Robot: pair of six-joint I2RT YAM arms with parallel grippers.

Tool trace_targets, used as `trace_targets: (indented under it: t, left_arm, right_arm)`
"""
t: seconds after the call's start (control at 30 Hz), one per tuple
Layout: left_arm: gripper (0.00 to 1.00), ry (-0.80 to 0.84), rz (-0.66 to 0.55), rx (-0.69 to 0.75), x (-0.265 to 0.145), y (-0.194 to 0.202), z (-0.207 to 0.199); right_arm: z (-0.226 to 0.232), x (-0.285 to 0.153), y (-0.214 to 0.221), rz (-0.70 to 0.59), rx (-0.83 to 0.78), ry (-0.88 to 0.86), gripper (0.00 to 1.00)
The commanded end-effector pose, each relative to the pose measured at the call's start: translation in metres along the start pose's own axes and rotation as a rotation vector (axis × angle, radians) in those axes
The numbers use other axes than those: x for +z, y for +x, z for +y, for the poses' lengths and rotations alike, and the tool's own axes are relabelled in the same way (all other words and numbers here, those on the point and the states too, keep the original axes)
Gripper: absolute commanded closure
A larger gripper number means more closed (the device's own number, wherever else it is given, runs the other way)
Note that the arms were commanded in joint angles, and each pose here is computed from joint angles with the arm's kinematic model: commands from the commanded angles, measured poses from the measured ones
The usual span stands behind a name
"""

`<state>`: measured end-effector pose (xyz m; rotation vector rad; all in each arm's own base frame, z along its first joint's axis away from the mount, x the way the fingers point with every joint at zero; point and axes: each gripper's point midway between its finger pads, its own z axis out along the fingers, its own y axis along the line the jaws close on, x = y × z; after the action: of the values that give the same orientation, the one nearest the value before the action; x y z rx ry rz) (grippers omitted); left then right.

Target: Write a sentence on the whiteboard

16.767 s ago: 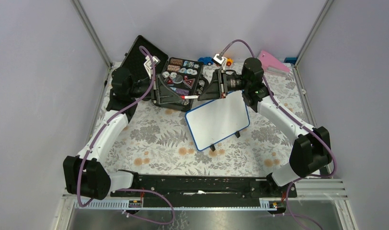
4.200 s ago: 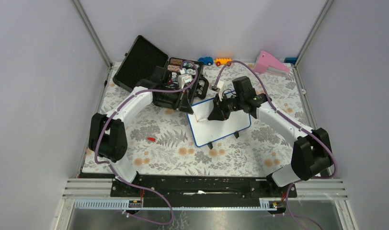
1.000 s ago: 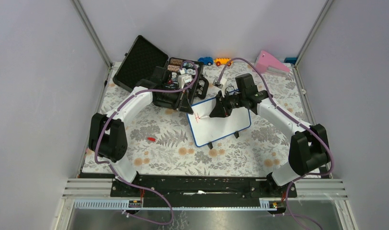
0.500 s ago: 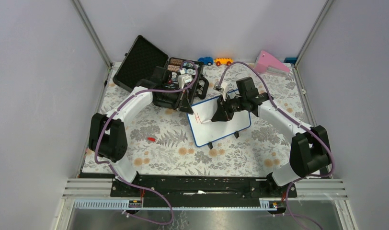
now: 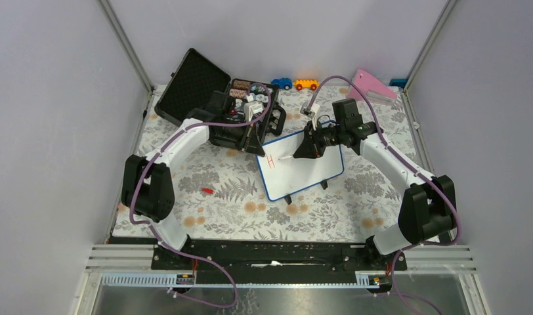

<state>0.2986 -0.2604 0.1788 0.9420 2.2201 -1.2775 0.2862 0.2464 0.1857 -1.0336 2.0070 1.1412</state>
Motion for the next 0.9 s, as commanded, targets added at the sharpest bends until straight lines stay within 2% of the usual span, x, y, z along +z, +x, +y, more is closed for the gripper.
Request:
trace_targets:
  t: [0.0, 0.87]
  left_arm:
    - [1.0, -0.02, 0.002, 0.047, 0.001, -0.004, 0.003]
    - [1.0, -0.016, -0.003, 0.048, -0.001, -0.005, 0.0]
  right_arm:
    - [0.004, -0.004, -0.017, -0.038, -0.048, -0.023, 1.0]
    - [-0.013, 0.007, -0.019, -0.024, -0.036, -0.004, 1.0]
